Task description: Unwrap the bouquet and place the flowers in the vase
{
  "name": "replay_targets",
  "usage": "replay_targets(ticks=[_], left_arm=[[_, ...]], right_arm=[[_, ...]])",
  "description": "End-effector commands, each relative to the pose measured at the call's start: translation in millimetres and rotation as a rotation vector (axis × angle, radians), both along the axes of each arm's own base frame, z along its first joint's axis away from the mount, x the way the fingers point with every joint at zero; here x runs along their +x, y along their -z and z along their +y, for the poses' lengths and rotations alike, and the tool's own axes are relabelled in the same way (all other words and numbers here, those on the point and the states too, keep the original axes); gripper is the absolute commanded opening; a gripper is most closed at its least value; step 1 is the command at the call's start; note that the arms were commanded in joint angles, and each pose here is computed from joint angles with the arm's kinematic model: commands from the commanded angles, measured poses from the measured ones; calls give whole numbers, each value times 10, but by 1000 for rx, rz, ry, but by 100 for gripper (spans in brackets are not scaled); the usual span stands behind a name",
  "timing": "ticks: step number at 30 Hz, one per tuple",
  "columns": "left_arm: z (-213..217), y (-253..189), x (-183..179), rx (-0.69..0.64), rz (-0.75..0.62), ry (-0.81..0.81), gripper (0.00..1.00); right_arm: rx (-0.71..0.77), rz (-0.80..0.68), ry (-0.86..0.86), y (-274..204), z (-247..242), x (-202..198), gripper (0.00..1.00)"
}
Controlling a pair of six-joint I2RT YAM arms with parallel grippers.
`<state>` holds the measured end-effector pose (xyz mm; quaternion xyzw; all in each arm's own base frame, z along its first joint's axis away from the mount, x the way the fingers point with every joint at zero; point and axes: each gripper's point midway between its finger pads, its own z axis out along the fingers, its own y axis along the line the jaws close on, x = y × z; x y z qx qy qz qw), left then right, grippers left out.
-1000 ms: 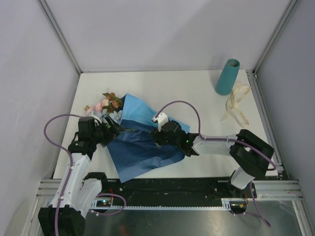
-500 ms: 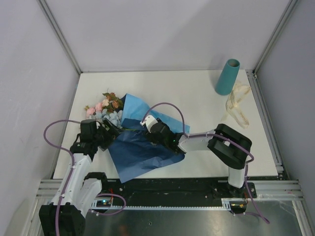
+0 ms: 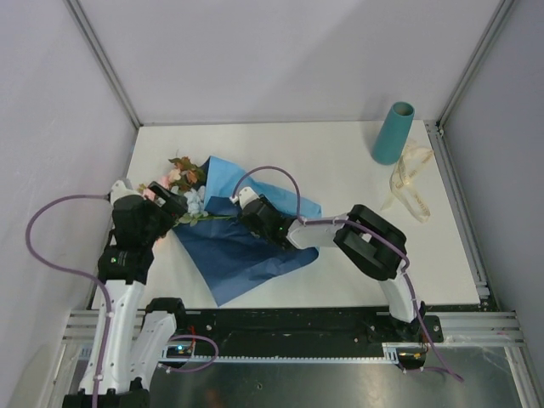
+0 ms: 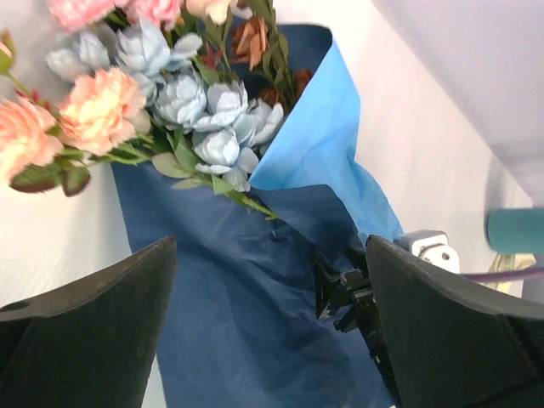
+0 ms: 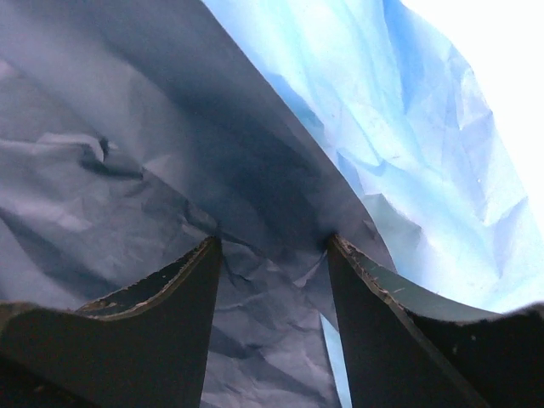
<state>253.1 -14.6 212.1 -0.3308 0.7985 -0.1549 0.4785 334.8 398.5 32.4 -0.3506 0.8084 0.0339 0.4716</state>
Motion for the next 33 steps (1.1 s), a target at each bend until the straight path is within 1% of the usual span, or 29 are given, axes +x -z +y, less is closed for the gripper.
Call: replay_targets(ticks=[1,5,8,11,14,15,18,22,25,28,30,33], left_arm=[[287,-218,-85,123,-35,-105,97],[265,-45,-82,101,9,-103,99],[122,264,-78,28,93,-58,98],[-18,572,-109,-44,182,-19,97],[-44,822,-175,-69,249,-26,96],[-46,878,-196,-74,259,-31,95],[-50,1036,-249,-91,285,-47,95],[-88,1166,-286,-118,311,-46,96],[-104,1250,-315,-128,329,-46,95],[-66,1346,-326,-121,336,-71,94],[-62,1403,-313,-123,338,-77,92],[-99,1427,-259,-140,331,-63,83]], right_arm=[[31,44,103,20,12,212,58],[54,100,158,66,115,336,56],[65,126,187,95,182,378,56],[95,137,168,30,255,330,56],[160,148,91,-221,350,199,57],[171,157,61,-262,344,133,58],[258,155,-55,-617,407,-45,61],[310,142,-170,-911,415,-245,63],[322,120,-238,-1059,412,-359,65],[339,92,-267,-1193,427,-413,68],[326,58,-276,-1234,428,-398,70],[287,-7,-277,-1258,426,-349,71]])
